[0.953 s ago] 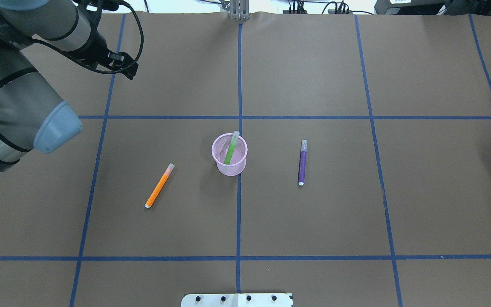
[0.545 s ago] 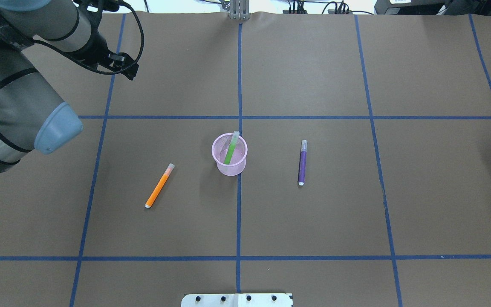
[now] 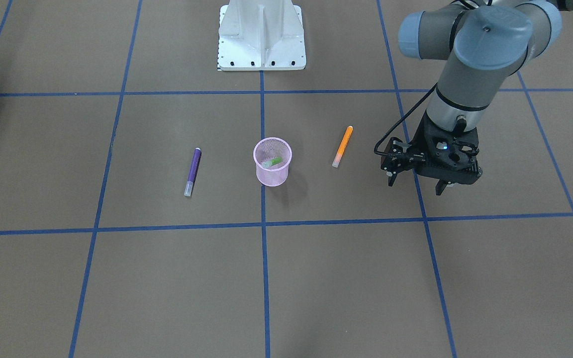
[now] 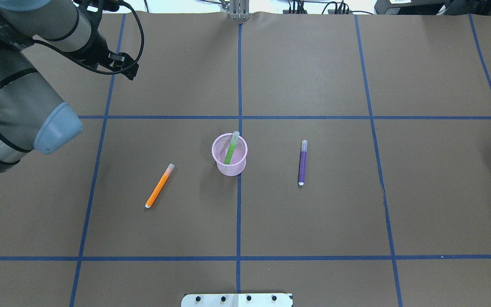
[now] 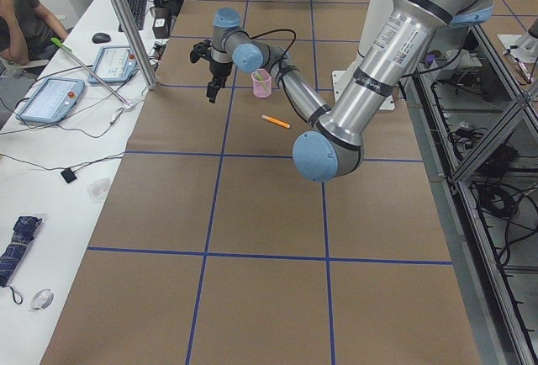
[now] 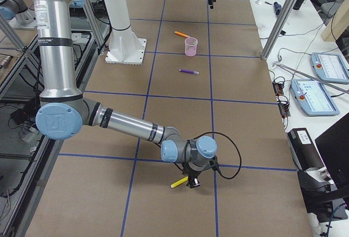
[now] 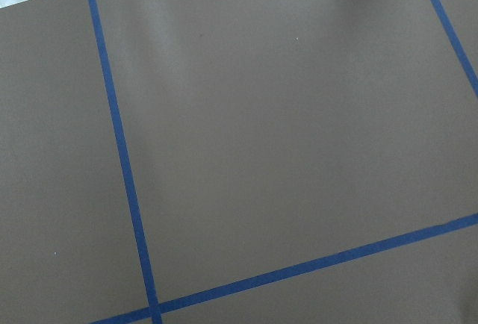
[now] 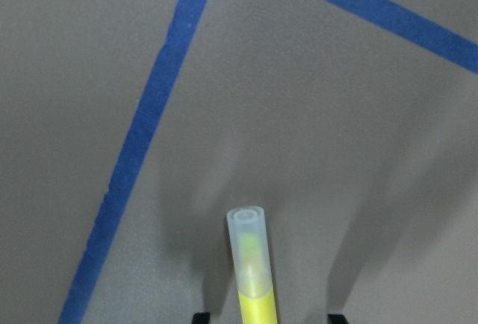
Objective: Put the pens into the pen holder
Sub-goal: 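Grasp the yellow marker with the right gripper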
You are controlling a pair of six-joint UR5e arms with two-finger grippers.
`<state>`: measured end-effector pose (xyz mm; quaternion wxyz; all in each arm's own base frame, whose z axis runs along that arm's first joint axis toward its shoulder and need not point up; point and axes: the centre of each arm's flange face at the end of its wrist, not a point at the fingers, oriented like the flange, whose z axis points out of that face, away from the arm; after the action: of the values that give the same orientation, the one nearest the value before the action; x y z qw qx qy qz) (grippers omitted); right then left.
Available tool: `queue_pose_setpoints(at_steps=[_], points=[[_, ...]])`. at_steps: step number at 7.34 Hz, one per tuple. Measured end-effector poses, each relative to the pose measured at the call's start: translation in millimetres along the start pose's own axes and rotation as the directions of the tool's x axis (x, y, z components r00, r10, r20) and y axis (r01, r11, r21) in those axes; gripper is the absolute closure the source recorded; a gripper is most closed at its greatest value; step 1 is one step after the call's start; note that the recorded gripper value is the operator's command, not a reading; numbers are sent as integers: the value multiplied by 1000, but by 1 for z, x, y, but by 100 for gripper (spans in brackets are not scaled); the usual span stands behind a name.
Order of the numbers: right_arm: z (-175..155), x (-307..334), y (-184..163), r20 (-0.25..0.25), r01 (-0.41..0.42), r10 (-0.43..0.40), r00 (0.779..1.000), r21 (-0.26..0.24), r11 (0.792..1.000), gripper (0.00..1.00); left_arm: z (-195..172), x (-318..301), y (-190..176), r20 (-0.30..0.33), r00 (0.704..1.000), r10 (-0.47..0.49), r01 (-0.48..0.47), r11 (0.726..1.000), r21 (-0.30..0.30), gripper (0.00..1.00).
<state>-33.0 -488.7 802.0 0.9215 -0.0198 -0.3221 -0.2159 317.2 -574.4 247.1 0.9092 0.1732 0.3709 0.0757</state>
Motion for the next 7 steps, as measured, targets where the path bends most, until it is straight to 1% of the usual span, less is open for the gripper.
queue_pose_setpoints(at_steps=[7], points=[[1, 1, 1, 0, -6, 6, 1000, -4, 1000, 38, 0, 1, 0, -2, 1000, 0, 0, 1000, -1, 6]])
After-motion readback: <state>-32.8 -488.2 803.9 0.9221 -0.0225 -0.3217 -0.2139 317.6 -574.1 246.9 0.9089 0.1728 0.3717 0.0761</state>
